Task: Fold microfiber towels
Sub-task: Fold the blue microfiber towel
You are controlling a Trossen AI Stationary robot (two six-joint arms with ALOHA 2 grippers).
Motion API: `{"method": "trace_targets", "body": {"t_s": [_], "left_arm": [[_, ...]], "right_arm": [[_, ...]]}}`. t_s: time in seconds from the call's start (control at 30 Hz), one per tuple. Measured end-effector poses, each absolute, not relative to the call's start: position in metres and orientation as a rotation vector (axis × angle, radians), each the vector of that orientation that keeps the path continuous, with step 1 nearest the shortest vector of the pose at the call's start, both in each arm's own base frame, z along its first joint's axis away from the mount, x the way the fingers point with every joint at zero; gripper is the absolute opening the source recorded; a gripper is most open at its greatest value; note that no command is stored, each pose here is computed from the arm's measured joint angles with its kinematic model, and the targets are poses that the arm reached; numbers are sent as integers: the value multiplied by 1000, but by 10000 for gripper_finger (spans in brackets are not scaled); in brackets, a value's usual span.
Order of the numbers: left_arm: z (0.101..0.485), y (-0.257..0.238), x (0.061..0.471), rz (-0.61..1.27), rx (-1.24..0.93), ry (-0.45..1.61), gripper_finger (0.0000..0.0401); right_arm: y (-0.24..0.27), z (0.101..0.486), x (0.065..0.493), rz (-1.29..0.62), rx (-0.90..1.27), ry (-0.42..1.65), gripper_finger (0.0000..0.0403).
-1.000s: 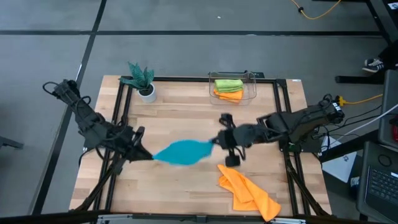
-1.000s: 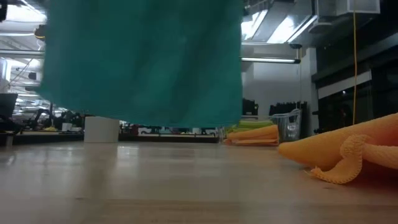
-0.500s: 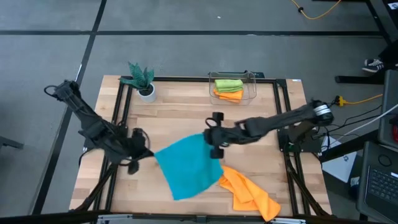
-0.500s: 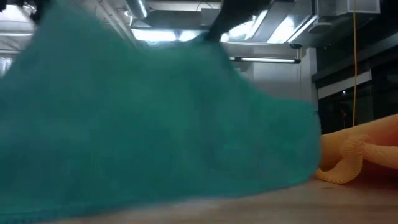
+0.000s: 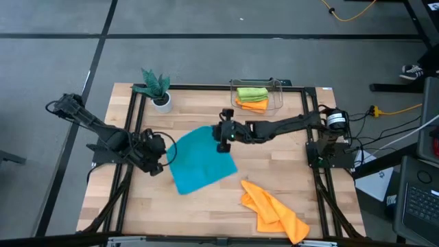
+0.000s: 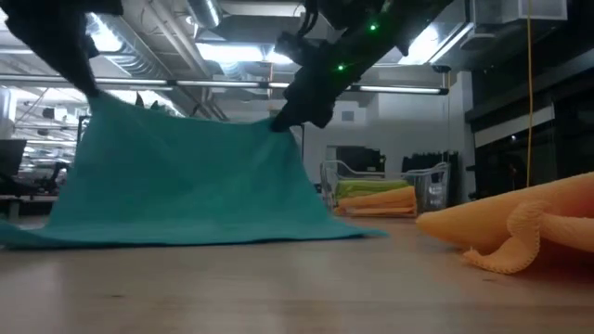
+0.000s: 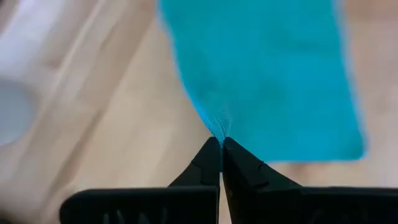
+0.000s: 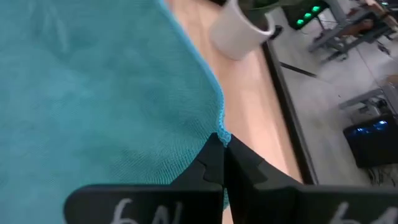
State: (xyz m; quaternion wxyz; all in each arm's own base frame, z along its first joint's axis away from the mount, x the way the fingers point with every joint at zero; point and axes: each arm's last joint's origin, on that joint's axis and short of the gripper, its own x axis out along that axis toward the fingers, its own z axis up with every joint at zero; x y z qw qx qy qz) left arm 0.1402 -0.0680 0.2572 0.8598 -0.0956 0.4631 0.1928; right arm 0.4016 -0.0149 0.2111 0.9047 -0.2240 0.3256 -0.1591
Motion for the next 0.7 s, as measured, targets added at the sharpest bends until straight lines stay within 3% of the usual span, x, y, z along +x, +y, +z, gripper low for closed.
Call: {"method": "trace_targets", "body": {"t_s": [0.17,0.4,0.7], "left_arm": [[256,-63,138,434,-185,1009,0],[250,-75,150,352,-251,1040,0],[213,-115,179,278,-177,1145,0]], "right_arm": [[-17,209,400,-334,-446,698,1],[19,203,394,-247,-456,758,1],[72,193,376,-183,-550,876,1]]}}
